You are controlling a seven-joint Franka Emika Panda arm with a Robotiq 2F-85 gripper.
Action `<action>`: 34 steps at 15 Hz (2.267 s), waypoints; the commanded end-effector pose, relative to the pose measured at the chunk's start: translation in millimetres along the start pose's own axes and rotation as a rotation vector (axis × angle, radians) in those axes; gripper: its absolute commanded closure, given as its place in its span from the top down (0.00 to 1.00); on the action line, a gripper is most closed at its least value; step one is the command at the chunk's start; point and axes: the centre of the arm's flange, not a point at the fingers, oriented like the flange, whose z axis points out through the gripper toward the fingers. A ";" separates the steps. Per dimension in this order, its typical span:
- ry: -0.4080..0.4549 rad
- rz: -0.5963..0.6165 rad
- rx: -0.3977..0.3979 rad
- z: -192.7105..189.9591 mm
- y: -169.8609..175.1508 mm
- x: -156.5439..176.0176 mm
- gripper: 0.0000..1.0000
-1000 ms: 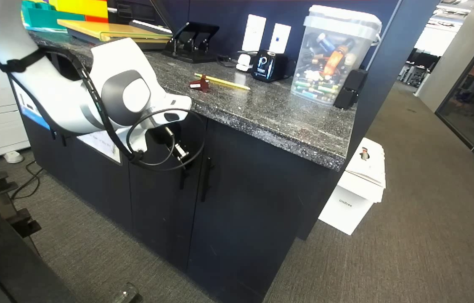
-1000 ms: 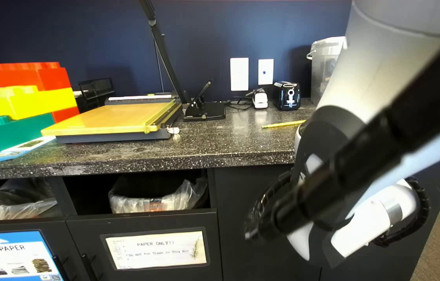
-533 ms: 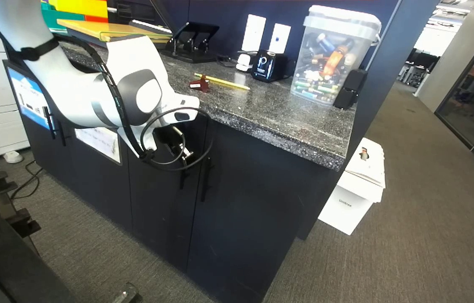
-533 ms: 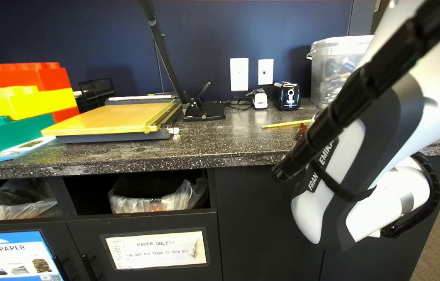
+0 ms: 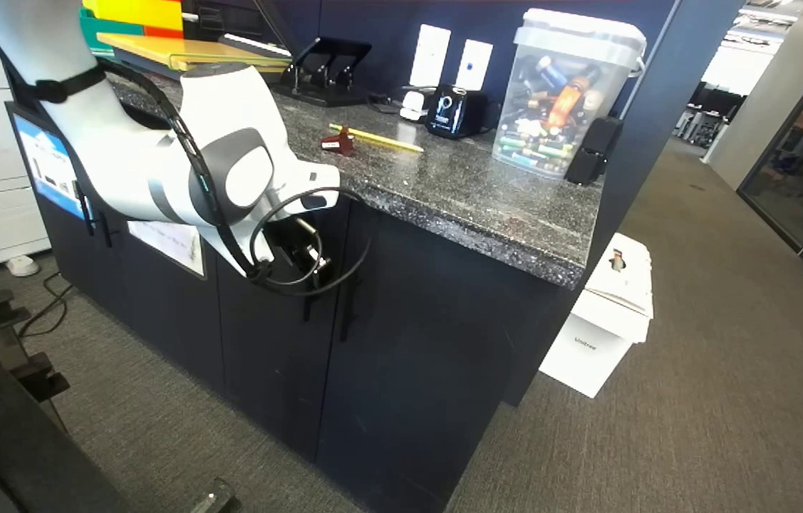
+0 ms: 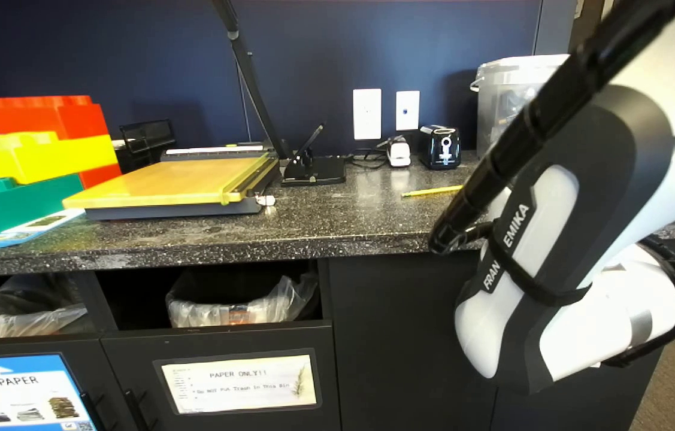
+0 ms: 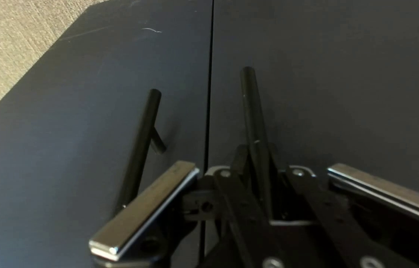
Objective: Open the left cabinet door
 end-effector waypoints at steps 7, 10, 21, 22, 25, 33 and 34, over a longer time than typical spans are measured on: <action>-0.061 0.100 0.056 -39.8 -5.1 -77.4 0.04; -0.060 0.002 0.139 -40.9 3.5 -81.0 0.04; -0.040 0.269 0.113 -65.5 -13.6 -123.9 0.04; -0.042 0.276 0.107 -66.4 -15.2 -123.8 0.04; -0.052 0.055 0.193 -68.1 -16.6 -121.9 0.04; -0.190 0.001 0.288 -80.6 -23.9 -130.6 0.70; -0.222 -0.025 0.307 -86.0 -26.6 -134.1 0.78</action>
